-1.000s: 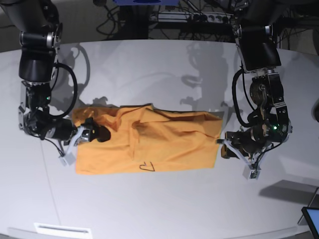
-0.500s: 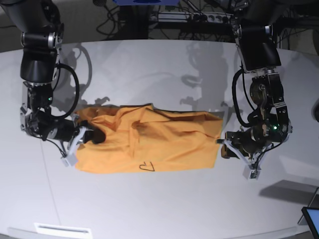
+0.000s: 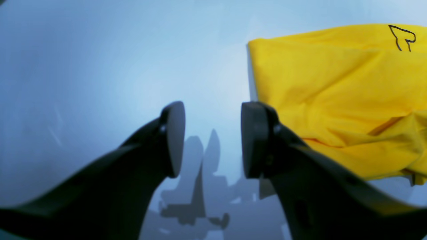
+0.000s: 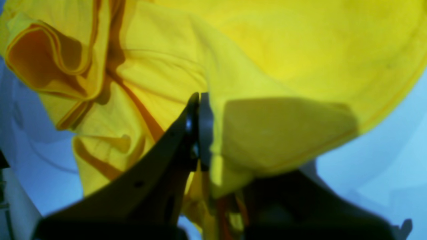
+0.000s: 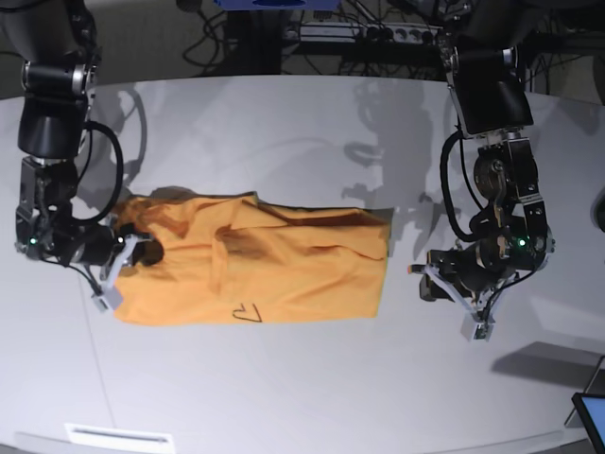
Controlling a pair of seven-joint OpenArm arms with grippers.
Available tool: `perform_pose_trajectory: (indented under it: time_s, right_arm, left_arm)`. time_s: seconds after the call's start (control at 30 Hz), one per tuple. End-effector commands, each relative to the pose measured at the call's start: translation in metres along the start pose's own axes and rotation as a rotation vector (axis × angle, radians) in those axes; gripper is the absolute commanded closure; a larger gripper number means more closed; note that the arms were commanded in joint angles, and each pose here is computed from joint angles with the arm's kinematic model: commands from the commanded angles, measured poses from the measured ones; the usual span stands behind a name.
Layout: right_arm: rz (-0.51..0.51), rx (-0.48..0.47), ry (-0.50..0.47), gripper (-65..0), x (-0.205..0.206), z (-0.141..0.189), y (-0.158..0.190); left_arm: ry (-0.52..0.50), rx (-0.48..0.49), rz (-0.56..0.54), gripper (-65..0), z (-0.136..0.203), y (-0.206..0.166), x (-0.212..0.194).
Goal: Fold the T-shirt properly
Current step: 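Grasp the shirt end with the right gripper and push it inward, then lift the shirt end with the right gripper and fold it over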
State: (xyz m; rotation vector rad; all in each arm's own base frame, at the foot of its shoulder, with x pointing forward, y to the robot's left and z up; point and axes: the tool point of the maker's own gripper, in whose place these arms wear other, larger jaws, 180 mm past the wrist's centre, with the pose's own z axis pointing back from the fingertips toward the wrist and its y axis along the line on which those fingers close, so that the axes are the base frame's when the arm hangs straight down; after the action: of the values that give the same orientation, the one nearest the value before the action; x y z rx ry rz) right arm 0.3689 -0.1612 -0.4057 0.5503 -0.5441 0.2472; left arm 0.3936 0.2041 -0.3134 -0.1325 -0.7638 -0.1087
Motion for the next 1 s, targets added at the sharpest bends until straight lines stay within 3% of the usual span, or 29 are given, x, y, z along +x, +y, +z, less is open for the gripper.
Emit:
perform_pose_trajectory:
  time_s: [0.0, 0.23, 0.33, 0.63, 0.83, 0.97]
  right_arm:
    - [0.037, -0.034, -0.056, -0.4, 0.026, 0.016, -0.011]
    - [0.060, -0.134, -0.045, -0.3, 0.035, 0.036, -0.037]
    - [-0.012, -0.198, -0.076, -0.3, 0.044, 0.045, -0.045]
    - [-0.014, -0.251, -0.179, -0.3, 0.074, 0.057, -0.013]
    - [-0.084, -0.279, -0.234, -0.3, 0.083, 0.063, 0.001]
    - [-0.137, -0.292, -0.211, -0.3, 0.076, 0.051, 0.011]
  left_arm:
    - [-0.061, 0.007, -0.014, -27.2, 0.006, 0.003, 0.021]
    - [-0.063, 0.011, -0.009, -27.2, 0.007, 0.005, 0.022]
    - [-0.060, 0.019, -0.018, -27.2, 0.008, 0.009, 0.022]
    - [-0.068, 0.022, -0.015, -27.7, 0.009, 0.010, 0.026]
    - [-0.065, 0.024, -0.010, -27.9, 0.008, 0.012, 0.025]
    - [-0.042, 0.022, 0.004, -27.9, 0.003, 0.014, 0.018]
